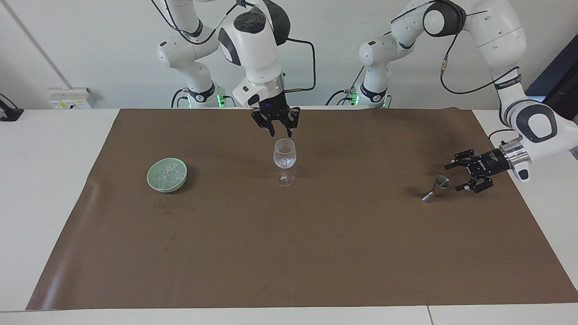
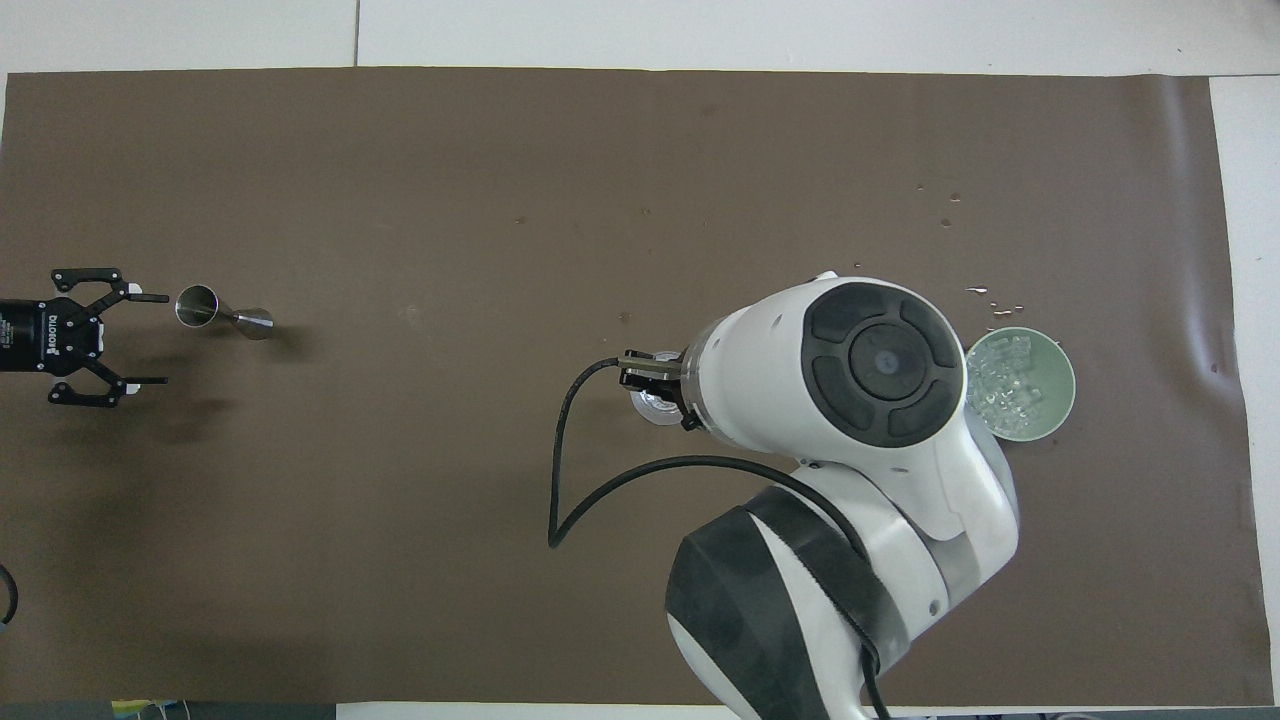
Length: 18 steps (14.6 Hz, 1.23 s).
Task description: Pour wine and add ice with both arms
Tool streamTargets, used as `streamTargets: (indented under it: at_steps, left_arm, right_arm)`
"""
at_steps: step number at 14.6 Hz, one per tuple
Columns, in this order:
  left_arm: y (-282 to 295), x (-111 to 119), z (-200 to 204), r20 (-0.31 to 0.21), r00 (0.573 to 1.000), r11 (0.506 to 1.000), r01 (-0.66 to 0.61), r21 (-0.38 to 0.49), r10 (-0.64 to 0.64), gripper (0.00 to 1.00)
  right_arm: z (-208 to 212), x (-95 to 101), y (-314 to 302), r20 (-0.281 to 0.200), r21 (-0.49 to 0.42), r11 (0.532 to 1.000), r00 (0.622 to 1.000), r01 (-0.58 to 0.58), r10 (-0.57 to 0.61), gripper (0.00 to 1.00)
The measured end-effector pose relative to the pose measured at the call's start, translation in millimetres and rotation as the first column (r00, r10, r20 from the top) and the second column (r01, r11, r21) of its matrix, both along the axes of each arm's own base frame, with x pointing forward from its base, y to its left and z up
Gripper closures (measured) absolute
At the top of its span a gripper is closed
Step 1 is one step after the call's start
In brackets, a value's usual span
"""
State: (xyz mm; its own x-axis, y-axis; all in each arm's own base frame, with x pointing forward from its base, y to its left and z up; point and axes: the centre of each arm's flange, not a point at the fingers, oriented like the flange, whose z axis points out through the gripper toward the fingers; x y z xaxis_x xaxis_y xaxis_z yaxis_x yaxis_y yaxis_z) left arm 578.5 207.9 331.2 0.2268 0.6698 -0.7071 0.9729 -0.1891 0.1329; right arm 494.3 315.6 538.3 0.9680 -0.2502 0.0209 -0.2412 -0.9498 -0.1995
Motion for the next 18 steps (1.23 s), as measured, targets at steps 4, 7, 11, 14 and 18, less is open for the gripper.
streamTargets:
  at_steps: [4,7,11,14,18]
  left_arm:
    - [-36.5,20.7,77.7,0.031,0.962,0.927,0.253,0.278,-0.272,0.00]
    - [-86.4,25.4,130.1,0.088,0.868,0.815,0.418,0.401,-0.489,0.00]
    - [-108.6,13.5,187.8,0.182,0.726,0.702,0.519,0.487,-0.663,0.00]
    - [-125.3,3.3,217.9,0.170,0.609,0.584,0.585,0.563,-0.775,0.00]
    - [-174.3,2.4,230.5,0.107,0.437,0.402,0.669,0.625,-0.893,0.00]
  right_arm:
    - [30.6,19.6,-77.9,-0.007,-0.032,0.999,1.000,-0.022,0.022,0.05]
    - [35.8,31.0,-162.3,-0.067,-0.070,0.996,0.996,-0.056,0.051,0.00]
    - [38.2,39.9,-257.7,-0.087,-0.073,0.993,0.993,-0.092,0.085,0.00]
    - [39.0,42.3,-310.8,-0.081,-0.114,0.989,0.993,-0.093,0.084,0.00]
    - [64.0,28.9,-356.5,-0.104,-0.137,0.984,0.990,-0.111,0.097,0.00]
